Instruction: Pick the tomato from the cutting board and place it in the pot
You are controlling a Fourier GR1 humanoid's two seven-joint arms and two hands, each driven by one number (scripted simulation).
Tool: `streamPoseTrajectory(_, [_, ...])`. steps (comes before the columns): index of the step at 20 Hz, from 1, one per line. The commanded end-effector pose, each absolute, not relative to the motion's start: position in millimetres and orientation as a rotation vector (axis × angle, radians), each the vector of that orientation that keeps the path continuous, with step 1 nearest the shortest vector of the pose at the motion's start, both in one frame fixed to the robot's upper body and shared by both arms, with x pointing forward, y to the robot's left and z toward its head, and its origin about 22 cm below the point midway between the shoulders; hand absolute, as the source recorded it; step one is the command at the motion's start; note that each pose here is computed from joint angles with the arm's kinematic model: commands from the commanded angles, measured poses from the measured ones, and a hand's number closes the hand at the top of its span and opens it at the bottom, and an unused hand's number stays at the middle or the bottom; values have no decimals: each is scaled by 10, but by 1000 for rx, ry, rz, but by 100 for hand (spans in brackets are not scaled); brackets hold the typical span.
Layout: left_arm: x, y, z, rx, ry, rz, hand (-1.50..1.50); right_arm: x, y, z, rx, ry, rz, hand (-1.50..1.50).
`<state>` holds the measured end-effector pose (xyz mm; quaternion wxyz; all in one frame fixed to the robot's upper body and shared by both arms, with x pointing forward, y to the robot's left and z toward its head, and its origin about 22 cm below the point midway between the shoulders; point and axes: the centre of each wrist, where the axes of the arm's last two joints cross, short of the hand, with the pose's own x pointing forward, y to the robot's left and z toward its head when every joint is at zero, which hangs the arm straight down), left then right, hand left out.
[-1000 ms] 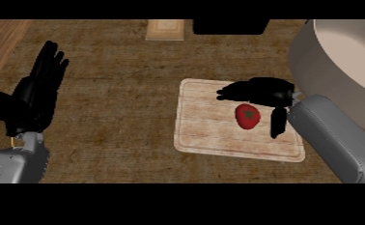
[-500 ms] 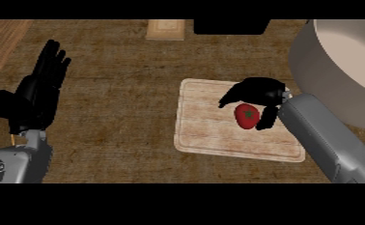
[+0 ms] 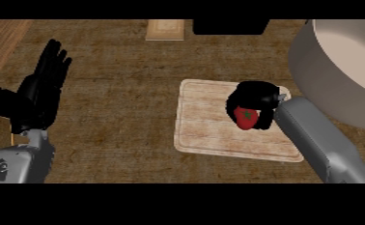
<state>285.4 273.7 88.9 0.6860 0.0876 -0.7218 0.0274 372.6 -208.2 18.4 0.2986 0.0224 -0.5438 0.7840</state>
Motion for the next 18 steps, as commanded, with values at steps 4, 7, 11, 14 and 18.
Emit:
streamPoseTrajectory(4, [2735,2807,704,203,-1603,69,0,3471,-2181,65,23,-1440,2012,150])
streamPoseTrajectory(7, [2741,2965,732,266,-1577,125,0,3257,-2171,-112,-110,-1360,1796,150])
streamPoseTrajectory(11, [2671,2981,748,255,-1569,126,0,2893,-2284,-232,-266,-1325,1616,150])
streamPoseTrajectory(14, [2627,3113,784,265,-1566,134,0,2715,-2337,65,-317,-1406,1497,150])
streamPoseTrajectory(18, [2646,3050,862,270,-1577,136,0,2504,-2358,387,-435,-1608,1206,150])
